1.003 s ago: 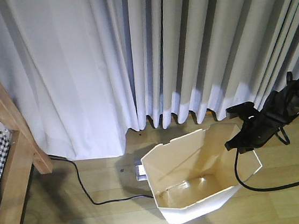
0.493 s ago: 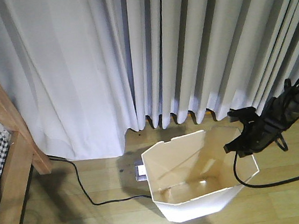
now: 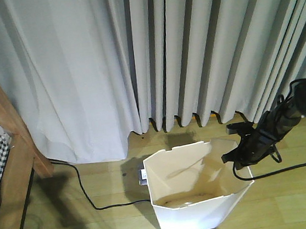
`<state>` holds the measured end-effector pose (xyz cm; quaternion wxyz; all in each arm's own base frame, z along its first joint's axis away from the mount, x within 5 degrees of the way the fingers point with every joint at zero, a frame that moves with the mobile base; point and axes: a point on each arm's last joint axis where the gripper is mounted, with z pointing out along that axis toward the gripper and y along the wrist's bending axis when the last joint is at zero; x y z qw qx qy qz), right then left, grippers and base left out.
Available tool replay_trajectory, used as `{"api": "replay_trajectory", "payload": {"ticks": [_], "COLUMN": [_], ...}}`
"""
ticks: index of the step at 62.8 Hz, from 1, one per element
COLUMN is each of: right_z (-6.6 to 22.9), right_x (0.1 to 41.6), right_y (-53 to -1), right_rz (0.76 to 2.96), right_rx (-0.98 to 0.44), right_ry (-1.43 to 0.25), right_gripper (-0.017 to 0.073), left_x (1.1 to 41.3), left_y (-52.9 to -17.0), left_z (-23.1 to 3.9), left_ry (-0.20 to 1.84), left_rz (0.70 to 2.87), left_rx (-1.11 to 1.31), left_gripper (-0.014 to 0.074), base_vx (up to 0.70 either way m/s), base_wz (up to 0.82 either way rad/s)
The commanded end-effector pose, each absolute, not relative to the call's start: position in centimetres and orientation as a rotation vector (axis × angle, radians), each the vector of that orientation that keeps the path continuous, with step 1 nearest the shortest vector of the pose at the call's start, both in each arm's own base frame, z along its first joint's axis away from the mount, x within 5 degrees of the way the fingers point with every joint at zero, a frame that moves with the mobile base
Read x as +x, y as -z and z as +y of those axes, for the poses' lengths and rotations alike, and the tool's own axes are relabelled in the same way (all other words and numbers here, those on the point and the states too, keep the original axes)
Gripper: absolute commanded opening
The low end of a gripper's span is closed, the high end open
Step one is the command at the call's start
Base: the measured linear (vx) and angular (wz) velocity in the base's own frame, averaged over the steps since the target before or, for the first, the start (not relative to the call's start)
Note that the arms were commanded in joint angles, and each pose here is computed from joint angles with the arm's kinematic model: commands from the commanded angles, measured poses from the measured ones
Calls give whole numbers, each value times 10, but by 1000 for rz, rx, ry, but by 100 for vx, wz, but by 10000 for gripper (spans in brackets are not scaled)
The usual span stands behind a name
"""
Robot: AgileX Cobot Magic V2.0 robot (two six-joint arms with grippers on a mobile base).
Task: Move trash bin to bedside with robot
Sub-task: 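Lower the held bin onto the floor beside the bed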
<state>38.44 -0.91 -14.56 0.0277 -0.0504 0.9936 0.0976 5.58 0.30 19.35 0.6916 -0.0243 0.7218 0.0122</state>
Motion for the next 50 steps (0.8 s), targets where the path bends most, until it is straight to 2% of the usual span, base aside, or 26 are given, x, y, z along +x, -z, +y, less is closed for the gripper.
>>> {"api": "replay_trajectory", "payload": {"ticks": [1, 23, 50], "right_z": [-9, -8, -9], "right_x": [411, 424, 428], "right_y": [122, 162, 186], "right_rz": [3014, 3057, 3033], "right_rx": [-136, -67, -66], "right_ry": [-349, -395, -374], "right_gripper": [-5, 2, 22], "left_x": [55, 55, 55], "left_y": [-207, -207, -207], "left_z": [3, 3, 3], "left_ry": [-19, -19, -19], "left_rz": [1515, 1515, 1515], "left_rx": [-55, -55, -55], "left_gripper": [-6, -6, -6], "base_vx": [0, 0, 0], "base_wz": [0, 0, 0]}}
